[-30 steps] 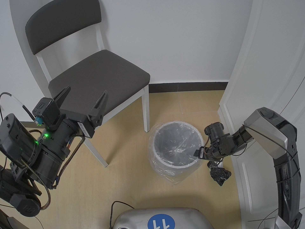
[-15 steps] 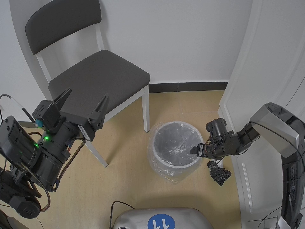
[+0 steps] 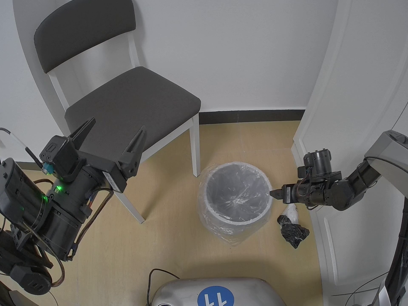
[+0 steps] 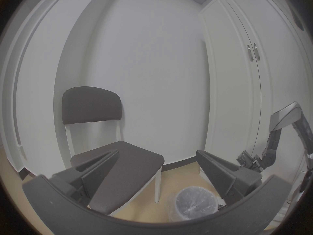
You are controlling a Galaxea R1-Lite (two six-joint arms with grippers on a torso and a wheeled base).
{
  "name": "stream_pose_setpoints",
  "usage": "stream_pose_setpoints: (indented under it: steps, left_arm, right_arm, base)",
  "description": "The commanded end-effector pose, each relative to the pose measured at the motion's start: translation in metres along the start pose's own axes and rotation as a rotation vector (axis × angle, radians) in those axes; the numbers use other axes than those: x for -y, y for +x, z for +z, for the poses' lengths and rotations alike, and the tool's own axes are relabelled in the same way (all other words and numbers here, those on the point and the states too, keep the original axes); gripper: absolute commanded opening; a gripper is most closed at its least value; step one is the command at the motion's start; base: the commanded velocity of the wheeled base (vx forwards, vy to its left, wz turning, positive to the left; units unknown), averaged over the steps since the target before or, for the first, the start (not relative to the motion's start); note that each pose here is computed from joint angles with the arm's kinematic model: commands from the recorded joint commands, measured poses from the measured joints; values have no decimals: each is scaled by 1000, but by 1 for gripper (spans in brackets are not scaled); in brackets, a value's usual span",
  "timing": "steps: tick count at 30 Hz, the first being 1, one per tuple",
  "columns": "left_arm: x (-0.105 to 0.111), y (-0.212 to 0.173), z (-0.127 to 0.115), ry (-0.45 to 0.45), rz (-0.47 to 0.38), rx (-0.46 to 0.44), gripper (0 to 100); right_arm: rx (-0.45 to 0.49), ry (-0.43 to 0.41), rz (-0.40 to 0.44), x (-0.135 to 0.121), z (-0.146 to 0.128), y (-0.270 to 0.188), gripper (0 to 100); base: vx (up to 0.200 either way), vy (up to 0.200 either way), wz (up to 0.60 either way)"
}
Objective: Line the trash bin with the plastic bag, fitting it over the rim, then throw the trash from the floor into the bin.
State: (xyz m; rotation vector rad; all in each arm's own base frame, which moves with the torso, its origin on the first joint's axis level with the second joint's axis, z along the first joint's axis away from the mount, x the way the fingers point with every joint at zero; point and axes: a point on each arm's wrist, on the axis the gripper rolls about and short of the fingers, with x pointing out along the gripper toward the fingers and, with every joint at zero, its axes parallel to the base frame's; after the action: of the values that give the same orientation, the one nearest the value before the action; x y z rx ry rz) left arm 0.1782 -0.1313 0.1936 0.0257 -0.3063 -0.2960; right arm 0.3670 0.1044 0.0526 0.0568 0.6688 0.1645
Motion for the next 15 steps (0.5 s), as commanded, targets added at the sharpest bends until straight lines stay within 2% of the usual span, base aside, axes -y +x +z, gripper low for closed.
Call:
stream_pose_setpoints:
  steps: [1, 4, 10, 15]
  left_arm:
    - [2, -3, 0, -1, -14, -4, 100]
    - [3, -3, -2, 2, -15, -11, 100]
    - [4, -4, -8, 10, -23, -36, 100]
    - [4, -5, -8, 12, -23, -39, 100]
  right_arm:
    - [4, 2, -82, 38, 0, 2, 100]
    - [-7, -2, -106, 52, -10, 19, 100]
    - [10, -10, -109, 53, -37, 69, 100]
    - [51, -12, -114, 52, -40, 98, 100]
  base:
    - [0, 0, 0]
    - [0, 0, 0]
    - [0, 0, 0]
    - [0, 0, 0]
